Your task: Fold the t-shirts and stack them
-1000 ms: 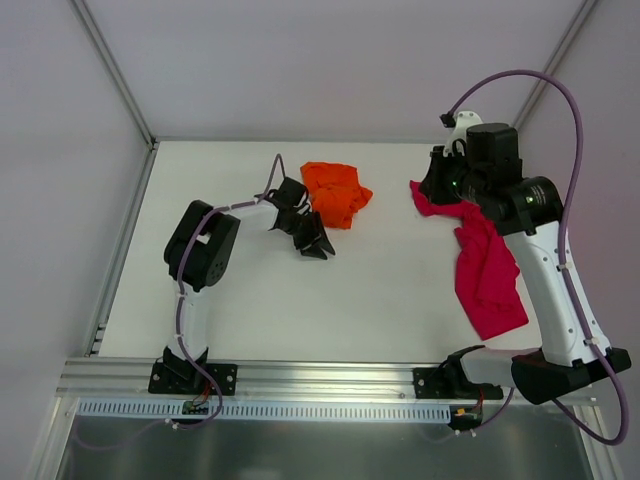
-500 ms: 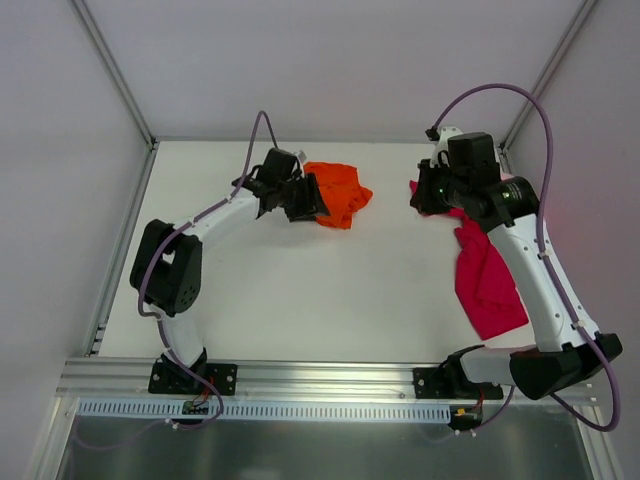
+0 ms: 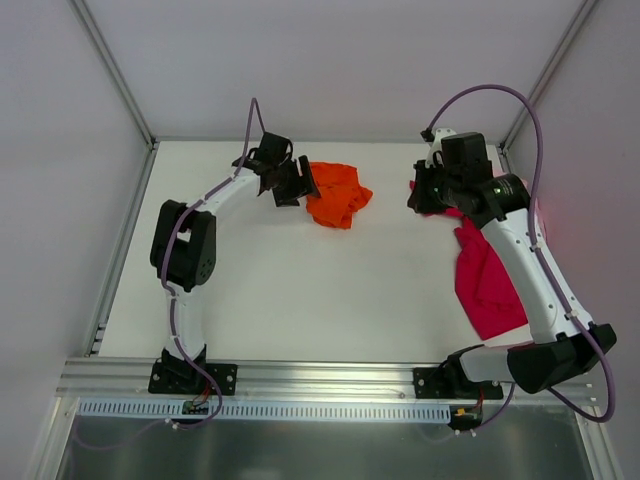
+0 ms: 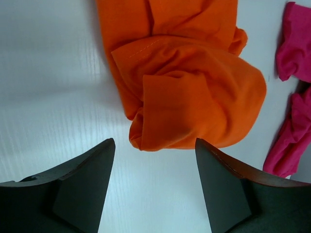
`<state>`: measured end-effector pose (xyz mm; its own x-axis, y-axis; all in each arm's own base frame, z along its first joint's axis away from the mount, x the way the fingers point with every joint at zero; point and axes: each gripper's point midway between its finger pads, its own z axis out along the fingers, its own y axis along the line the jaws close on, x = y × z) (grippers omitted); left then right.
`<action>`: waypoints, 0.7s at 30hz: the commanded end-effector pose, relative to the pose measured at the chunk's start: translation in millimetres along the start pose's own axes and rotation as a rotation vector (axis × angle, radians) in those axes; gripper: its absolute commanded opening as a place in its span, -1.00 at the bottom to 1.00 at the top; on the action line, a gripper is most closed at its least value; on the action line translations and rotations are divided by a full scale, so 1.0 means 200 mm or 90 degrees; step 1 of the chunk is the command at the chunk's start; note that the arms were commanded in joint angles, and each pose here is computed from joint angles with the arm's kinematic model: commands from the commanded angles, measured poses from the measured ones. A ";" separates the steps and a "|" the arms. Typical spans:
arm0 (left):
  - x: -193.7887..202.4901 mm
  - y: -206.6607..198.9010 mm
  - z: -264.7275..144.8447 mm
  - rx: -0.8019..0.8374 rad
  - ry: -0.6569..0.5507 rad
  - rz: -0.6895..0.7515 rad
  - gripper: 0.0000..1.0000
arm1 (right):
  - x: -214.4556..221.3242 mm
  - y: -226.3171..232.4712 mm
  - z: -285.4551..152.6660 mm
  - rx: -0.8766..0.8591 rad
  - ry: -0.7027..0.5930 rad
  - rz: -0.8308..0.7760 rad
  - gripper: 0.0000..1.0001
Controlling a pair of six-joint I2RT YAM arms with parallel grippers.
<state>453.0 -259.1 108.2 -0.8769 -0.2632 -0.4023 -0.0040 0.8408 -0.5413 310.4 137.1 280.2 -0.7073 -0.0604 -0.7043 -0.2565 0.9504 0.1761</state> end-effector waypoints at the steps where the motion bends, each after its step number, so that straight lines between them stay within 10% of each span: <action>1: 0.02 -0.02 -0.04 0.005 0.001 0.020 0.38 | -0.04 -0.01 -0.07 0.005 -0.038 -0.005 -0.98; 21: 0.07 -0.05 0.15 0.065 0.027 -0.047 0.40 | -0.02 -0.08 -0.10 0.046 -0.030 -0.025 -0.98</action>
<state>452.9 -270.7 84.9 -0.8928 -0.2842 -0.3495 -0.0245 0.8054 -0.5922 306.5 129.1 281.0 -0.7012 -0.0771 -0.7088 -0.2490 0.9580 0.1422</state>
